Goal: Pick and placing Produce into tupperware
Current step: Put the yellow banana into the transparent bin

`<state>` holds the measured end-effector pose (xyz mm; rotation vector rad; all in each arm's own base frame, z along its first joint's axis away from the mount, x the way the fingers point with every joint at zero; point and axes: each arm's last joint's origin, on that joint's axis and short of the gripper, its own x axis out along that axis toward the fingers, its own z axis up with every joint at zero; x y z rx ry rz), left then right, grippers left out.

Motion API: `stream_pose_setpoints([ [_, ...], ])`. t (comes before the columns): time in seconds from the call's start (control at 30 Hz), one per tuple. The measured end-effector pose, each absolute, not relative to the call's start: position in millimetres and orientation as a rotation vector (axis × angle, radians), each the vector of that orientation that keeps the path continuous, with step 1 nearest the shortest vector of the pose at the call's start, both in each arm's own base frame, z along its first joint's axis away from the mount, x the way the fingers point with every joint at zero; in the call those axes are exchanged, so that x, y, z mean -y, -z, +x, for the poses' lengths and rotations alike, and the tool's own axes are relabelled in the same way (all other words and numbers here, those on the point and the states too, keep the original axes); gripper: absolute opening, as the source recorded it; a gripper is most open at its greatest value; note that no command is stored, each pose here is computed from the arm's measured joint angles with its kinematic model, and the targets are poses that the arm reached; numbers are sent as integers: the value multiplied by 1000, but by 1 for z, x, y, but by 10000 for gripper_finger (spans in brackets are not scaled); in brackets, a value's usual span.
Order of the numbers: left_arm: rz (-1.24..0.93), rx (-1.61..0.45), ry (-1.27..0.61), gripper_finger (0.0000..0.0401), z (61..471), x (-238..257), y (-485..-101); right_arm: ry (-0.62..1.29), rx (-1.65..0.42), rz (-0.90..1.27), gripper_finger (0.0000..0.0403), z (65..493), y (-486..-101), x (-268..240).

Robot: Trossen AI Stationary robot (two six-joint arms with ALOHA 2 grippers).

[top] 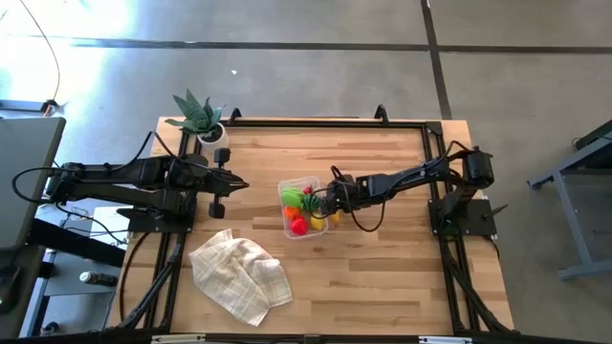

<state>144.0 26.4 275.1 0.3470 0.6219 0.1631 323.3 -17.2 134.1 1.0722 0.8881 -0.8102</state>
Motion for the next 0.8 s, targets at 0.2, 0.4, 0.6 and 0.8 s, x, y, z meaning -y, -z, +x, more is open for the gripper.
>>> stream_pose_setpoints([
  [0.2, 347, -622, -163, 3, 144, -26, -275, 807, -879, 1073, 238, 324, -134, 17],
  [0.4, 347, -622, -163, 3, 144, -26, -275, 793, -875, 1062, 215, 325, -135, 17],
  [0.6, 347, -622, -163, 3, 144, -26, -275, 785, -862, 1061, 195, 326, -135, 17],
  [0.8, 347, -622, -164, 3, 144, -26, -275, 767, -843, 1061, 177, 328, -136, 17],
])
